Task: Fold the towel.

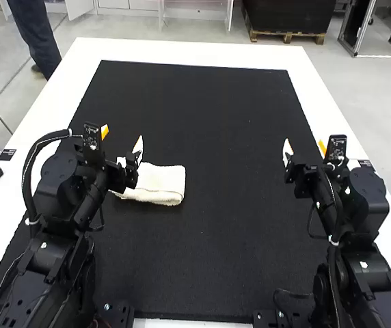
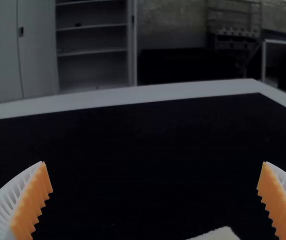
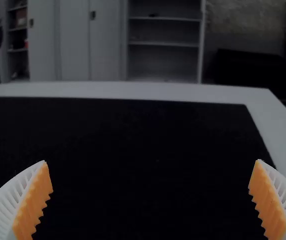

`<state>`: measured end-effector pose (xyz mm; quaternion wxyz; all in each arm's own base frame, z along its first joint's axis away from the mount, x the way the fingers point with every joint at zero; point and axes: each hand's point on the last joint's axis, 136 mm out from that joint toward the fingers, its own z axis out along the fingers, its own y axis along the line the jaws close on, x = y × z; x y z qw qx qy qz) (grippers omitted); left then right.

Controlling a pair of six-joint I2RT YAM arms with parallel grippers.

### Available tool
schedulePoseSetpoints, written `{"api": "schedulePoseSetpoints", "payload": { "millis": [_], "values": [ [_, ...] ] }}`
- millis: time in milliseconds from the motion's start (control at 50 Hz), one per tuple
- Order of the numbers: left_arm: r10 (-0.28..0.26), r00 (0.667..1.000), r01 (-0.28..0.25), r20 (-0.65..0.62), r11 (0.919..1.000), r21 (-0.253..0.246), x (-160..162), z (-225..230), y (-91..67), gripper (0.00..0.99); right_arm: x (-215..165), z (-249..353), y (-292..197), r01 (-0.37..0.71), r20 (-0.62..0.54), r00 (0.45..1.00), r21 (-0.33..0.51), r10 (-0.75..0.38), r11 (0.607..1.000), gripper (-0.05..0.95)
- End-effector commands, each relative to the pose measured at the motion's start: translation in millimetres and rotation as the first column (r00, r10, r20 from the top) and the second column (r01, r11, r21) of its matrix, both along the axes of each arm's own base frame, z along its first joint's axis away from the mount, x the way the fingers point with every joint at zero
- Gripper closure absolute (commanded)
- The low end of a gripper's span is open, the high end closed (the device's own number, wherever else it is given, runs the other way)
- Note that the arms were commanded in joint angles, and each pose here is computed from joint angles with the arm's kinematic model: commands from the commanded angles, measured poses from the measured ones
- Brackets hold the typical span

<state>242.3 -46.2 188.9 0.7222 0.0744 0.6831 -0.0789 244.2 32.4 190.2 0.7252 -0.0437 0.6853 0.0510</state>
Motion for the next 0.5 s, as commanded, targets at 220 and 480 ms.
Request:
{"api": "schedulePoseSetpoints", "payload": {
  "millis": [220, 480],
  "values": [
    [0.025, 1.000, -0.025, -0.008, 0.9996, -0.012, 0.4, -2.6, 4.9, 0.026, 2.0, -24.4, -29.8, 0.167, -0.094, 0.982, 0.016, -0.165, 0.986, -0.01],
    [0.027, 0.999, -0.026, -0.028, 0.9991, 0.032, 0.7, -9.8, 4.9, 0.026, 1.8, -30.8, -29.7, 0.167, -0.117, 0.979, 0.003, -0.166, 0.986, -0.01]
  ]
}}
